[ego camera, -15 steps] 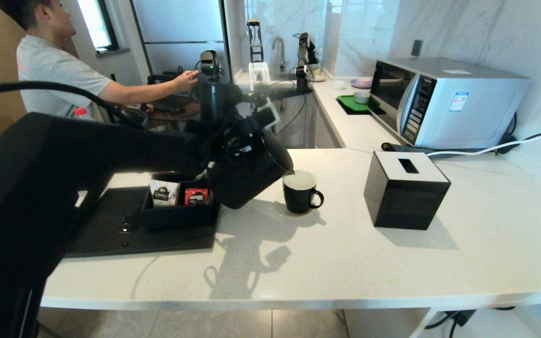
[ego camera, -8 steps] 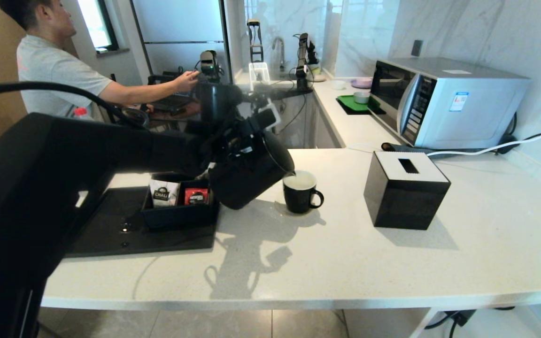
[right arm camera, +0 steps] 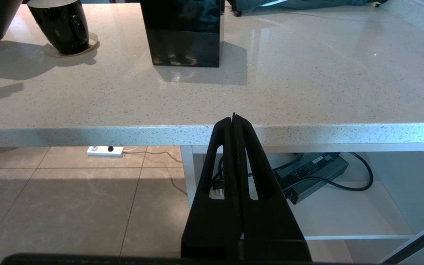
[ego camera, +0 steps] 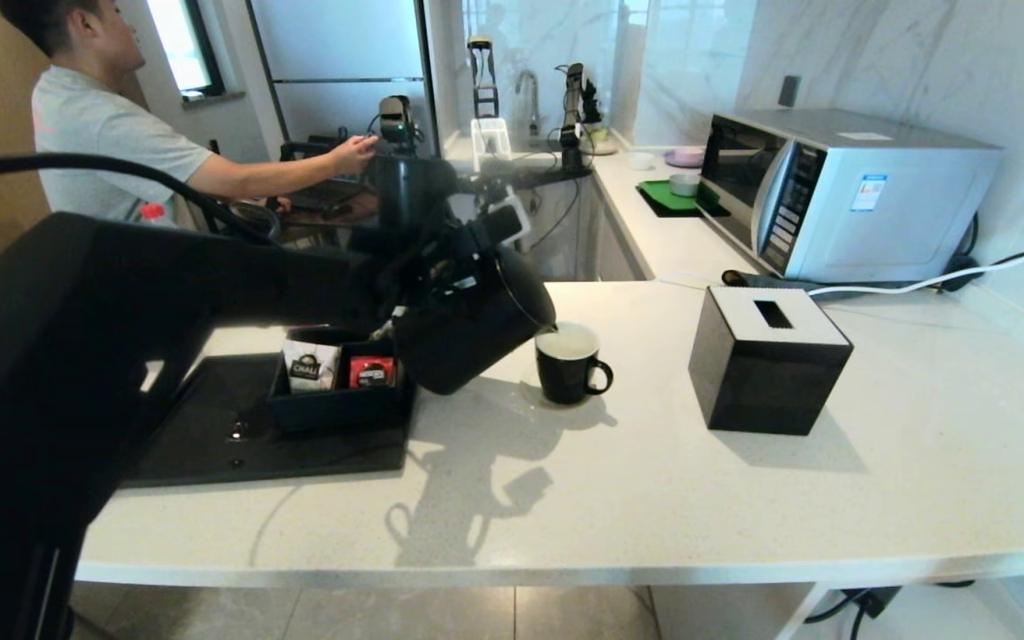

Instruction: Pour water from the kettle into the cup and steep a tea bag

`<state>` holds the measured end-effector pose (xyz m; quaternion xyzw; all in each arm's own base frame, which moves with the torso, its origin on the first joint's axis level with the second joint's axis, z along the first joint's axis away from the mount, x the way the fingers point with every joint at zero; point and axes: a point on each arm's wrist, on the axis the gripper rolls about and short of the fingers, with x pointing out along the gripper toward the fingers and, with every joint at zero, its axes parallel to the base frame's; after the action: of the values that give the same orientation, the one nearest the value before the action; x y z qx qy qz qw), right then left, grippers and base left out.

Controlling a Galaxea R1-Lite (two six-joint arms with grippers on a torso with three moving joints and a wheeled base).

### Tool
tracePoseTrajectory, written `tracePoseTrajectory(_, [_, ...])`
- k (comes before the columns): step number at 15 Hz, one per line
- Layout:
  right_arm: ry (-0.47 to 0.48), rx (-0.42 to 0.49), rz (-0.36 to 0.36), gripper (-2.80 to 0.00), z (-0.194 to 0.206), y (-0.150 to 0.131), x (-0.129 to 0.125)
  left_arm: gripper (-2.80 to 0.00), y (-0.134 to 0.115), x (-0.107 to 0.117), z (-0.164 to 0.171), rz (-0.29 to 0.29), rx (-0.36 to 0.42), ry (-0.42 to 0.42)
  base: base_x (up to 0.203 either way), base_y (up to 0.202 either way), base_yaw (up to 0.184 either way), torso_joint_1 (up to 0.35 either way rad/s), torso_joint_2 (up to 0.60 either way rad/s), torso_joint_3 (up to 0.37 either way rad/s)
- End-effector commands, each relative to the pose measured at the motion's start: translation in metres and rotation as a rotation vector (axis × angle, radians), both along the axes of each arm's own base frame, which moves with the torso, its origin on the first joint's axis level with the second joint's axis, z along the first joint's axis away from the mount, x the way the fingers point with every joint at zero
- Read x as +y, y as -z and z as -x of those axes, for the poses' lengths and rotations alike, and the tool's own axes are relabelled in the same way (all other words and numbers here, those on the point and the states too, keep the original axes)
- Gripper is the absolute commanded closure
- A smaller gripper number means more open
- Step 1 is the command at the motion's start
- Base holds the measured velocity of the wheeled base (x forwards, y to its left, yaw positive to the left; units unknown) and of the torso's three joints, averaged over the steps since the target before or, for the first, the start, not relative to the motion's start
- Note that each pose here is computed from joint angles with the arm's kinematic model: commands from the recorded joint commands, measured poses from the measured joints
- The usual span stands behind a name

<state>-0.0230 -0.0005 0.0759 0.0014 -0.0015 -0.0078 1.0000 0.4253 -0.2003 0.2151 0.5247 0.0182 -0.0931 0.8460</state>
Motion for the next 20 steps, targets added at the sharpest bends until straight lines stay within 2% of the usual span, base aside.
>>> tracePoseTrajectory(1, [0.000,0.001,0.000,0.00,-0.0001,0.0000,0.0000,0.00,-0.0011,0.0006,0.0002,-0.004,-0.004,-0.002,0.000,0.000,0.000,0.000,0.00,0.000])
tracePoseTrajectory(20, [0.000,0.001,0.000,0.00,-0.0001,0.0000,0.0000,0.00,0.0010,-0.0013,-0.0004,-0.002,-0.005,-0.001,0.000,0.000,0.000,0.000,0.00,0.000])
